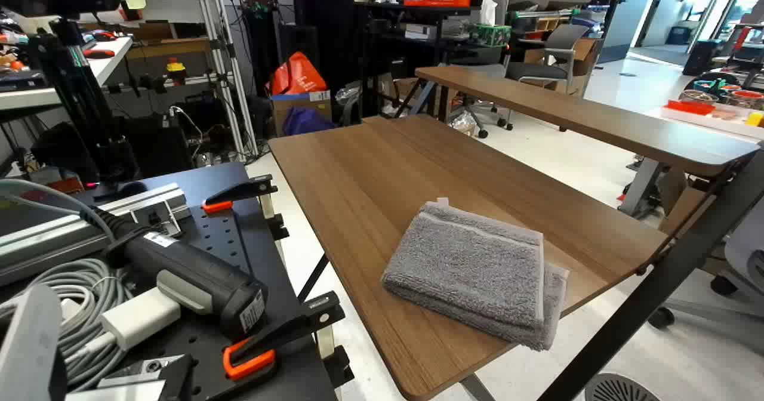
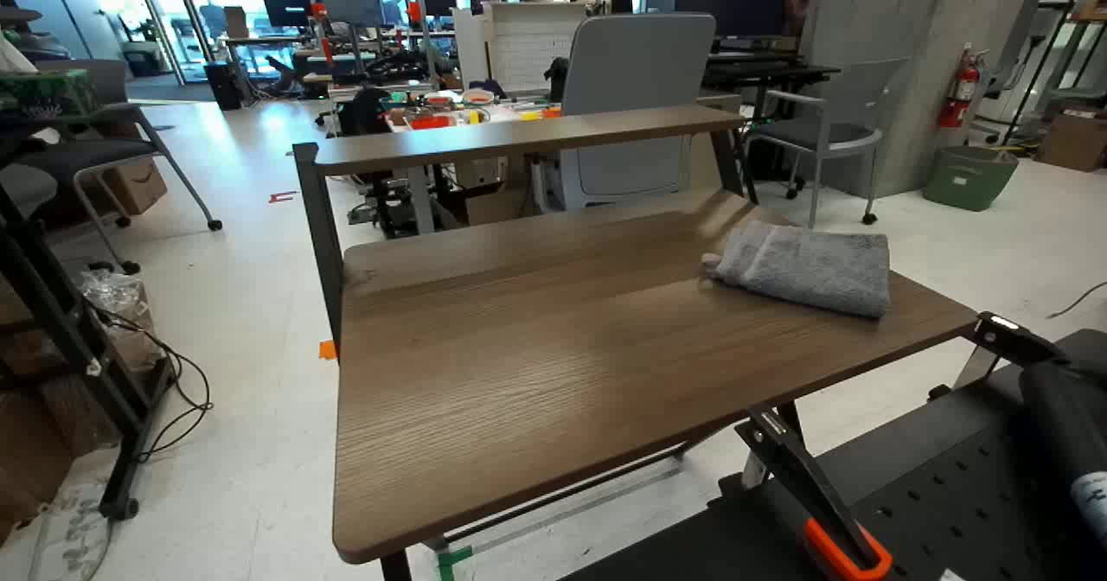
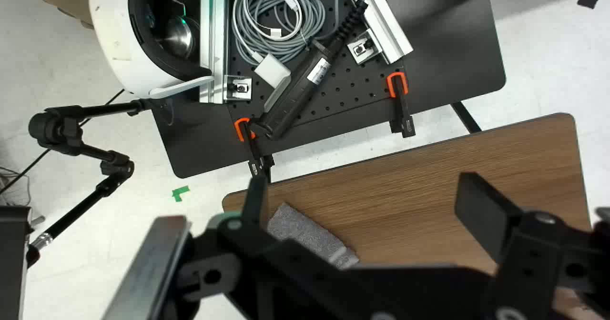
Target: Move the grey towel backwards.
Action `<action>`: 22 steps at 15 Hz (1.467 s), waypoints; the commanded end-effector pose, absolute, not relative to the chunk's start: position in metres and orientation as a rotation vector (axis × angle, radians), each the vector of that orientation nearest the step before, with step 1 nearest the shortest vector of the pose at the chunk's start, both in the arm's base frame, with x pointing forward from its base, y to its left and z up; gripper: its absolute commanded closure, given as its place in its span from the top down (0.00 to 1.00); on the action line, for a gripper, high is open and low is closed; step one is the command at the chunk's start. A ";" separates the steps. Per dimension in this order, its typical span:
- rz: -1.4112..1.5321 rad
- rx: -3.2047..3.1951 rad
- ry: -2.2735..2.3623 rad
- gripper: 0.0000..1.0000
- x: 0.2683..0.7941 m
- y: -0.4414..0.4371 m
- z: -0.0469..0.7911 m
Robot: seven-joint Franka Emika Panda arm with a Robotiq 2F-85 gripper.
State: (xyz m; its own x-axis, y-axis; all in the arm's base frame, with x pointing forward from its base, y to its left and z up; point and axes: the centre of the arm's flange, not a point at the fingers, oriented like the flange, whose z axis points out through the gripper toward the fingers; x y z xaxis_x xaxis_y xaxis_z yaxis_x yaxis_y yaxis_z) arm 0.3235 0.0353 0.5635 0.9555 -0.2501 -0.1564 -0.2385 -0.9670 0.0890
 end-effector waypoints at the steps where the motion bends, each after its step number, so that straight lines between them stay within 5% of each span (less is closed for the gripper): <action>1: -0.255 3.038 -0.380 1.00 0.324 0.035 0.564; 9: -0.069 3.040 -0.533 1.00 0.343 0.010 0.548; 22: -0.009 2.976 -1.075 1.00 0.442 -0.151 0.424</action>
